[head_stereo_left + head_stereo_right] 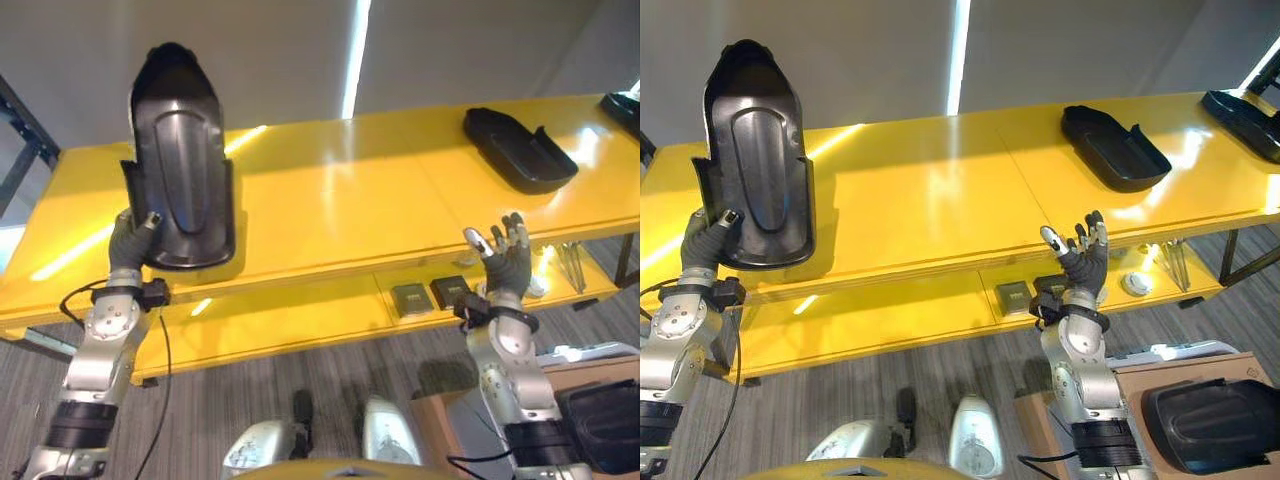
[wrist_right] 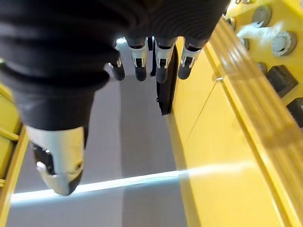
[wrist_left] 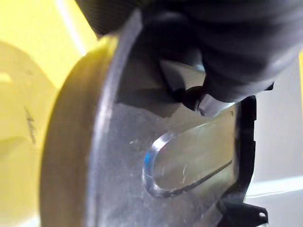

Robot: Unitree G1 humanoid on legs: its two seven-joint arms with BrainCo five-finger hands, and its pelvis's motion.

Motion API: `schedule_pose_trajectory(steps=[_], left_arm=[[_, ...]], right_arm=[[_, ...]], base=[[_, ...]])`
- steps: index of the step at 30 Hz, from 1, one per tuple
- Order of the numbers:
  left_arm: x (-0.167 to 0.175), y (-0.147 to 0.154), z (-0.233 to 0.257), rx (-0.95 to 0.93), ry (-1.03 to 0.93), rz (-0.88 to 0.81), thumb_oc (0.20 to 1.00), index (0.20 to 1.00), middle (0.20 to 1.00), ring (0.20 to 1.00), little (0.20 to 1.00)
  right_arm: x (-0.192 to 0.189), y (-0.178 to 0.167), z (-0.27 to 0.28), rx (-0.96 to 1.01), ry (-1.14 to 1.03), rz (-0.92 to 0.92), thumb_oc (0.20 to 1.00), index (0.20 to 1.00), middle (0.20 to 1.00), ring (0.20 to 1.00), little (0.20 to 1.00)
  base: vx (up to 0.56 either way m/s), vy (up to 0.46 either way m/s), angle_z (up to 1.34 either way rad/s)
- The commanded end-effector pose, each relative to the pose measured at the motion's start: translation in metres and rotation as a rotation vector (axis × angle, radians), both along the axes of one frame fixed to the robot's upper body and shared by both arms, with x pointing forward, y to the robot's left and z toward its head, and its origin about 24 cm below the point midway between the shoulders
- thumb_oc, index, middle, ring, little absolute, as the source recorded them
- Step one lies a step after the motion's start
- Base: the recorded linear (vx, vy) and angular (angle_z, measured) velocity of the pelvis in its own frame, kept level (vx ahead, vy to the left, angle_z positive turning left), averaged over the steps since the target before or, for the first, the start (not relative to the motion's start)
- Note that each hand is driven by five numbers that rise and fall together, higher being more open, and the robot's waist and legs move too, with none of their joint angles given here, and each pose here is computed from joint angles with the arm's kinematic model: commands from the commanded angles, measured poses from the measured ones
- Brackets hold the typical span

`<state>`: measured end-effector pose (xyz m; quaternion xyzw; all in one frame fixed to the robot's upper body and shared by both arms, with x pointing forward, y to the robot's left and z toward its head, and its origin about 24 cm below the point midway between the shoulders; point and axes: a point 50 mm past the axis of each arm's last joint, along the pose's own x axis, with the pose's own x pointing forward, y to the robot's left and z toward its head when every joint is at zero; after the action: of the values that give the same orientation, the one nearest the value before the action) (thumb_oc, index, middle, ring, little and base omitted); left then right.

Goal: Move parts from the plastic box to the shelf.

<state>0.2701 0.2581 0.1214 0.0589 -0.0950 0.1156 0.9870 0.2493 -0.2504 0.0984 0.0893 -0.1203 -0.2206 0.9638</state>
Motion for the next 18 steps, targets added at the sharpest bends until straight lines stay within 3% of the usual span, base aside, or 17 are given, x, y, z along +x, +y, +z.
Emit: schedule_pose_trajectory(steps=[1,8,18], left_arm=[[-0.001,-0.008,0.025,-0.016,-0.158,0.015,0.2,0.2,0.2,0.2,0.2],[-0.008,-0.018,0.014,-0.07,-0.126,-0.022,0.2,0.2,0.2,0.2,0.2],[-0.012,-0.015,0.007,-0.09,-0.093,-0.017,0.2,0.2,0.2,0.2,0.2]], right_arm=[[0.008,-0.011,0.05,-0.03,-0.209,0.013,1.0,1.0,1.0,1.0,1.0],[0.008,-0.023,0.06,-0.066,-0.194,-0.031,1.0,1.0,1.0,1.0,1.0],[0.005,-0.023,0.057,-0.076,-0.167,-0.03,1.0,1.0,1.0,1.0,1.0]], base=[[0.12,-0.195,0.37],[0.09,-0.193,0.23],[0.05,-0.058,0.01]])
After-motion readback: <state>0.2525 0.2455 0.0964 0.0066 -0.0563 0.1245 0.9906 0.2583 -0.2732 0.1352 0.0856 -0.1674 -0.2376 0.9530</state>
